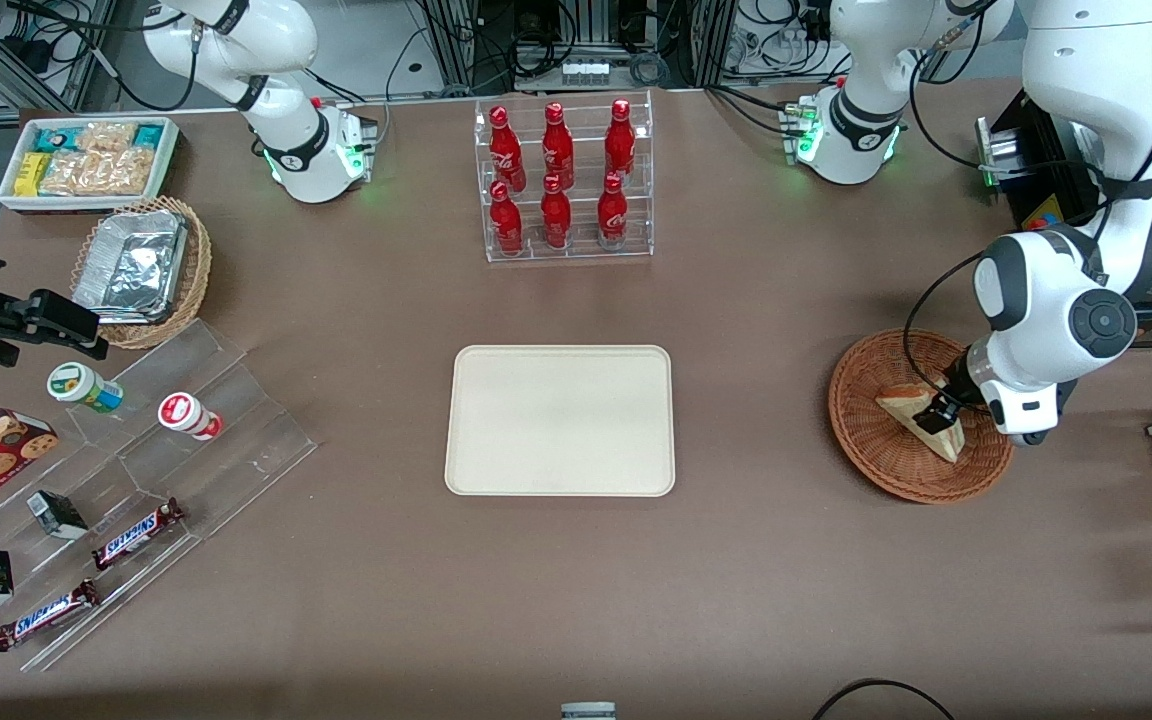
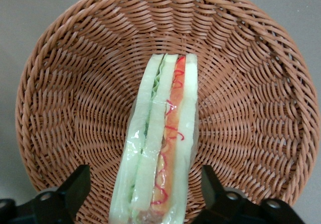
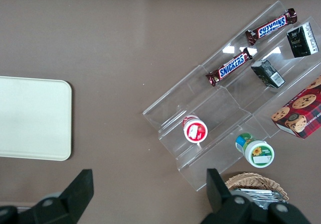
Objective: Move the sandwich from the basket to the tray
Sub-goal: 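Close the left gripper on the sandwich's wrapped edge, then lift the sandwich out of the basket and carry it toward the cream tray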
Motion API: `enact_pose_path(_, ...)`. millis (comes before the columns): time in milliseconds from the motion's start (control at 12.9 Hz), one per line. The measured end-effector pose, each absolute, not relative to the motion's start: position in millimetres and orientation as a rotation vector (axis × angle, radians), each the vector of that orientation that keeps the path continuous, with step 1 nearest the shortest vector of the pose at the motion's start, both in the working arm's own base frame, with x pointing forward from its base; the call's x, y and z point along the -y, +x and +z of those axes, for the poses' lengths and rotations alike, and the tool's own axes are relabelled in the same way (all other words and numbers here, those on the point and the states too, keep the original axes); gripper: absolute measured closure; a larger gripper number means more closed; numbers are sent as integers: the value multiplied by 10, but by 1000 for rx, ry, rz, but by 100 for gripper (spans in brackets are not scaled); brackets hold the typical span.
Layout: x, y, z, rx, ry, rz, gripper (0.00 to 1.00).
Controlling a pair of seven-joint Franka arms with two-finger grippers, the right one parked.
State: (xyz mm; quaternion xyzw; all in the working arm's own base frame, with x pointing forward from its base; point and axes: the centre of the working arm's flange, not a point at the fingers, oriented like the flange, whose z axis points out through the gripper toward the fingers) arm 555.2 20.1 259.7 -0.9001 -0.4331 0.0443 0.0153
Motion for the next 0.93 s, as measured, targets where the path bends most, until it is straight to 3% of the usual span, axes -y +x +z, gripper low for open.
enact_pose_path(310, -132, 5548, 2602, 1326, -2809, 142, 57)
enact_pose_path(466, -86, 5542, 2670, 1312, -2811, 166, 74)
enact_pose_path(931, 644, 5689, 3914, 1100, -2880, 233, 83)
